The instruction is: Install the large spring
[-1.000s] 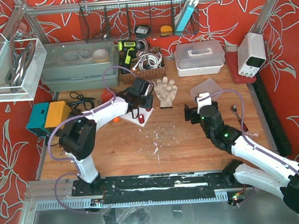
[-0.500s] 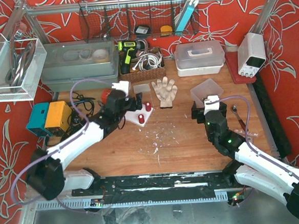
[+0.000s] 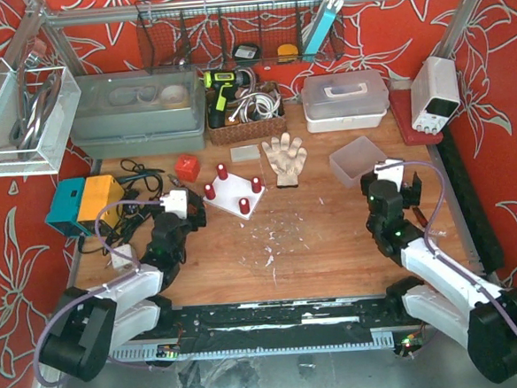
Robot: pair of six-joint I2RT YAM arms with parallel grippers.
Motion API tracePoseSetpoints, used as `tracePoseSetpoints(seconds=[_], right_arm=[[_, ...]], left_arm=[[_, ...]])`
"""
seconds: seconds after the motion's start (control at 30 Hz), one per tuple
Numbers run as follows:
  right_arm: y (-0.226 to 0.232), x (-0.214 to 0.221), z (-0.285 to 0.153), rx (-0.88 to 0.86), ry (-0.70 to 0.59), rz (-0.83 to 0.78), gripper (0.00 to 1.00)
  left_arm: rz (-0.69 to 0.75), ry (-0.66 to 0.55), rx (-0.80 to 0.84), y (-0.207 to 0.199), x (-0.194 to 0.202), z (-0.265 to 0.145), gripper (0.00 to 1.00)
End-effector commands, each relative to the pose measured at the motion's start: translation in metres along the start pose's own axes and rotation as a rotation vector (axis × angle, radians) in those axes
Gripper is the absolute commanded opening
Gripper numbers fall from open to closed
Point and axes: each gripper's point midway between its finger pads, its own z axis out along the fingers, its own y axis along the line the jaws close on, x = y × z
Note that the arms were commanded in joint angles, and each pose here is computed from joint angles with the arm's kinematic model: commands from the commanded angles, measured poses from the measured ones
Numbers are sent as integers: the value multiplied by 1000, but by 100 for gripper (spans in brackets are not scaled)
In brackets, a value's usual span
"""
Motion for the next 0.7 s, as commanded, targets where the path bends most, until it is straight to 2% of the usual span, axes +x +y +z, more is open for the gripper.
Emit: tracePoseSetpoints(seconds=[0.0, 0.13, 0.27, 0.43, 0.57, 0.67], right_arm=[[-20, 23, 8, 45, 11, -6, 99], [-22, 42, 15, -9, -1, 93, 99], [-13, 53, 25, -40, 5, 72, 99], [7, 56, 41, -102, -8, 50, 99], [24, 58, 54, -152, -7, 15, 99], [30, 68, 61, -159, 1, 7, 99]], left_arm=[[-62, -122, -10, 19, -13, -8, 100], [-79, -119, 9, 24, -5, -4, 100], [-42, -148, 136, 2, -10, -2, 100], [5, -152, 133, 1, -9, 5, 100], [-36, -192, 37, 19, -4, 1, 100], [-31, -191, 55, 16, -3, 3, 100]])
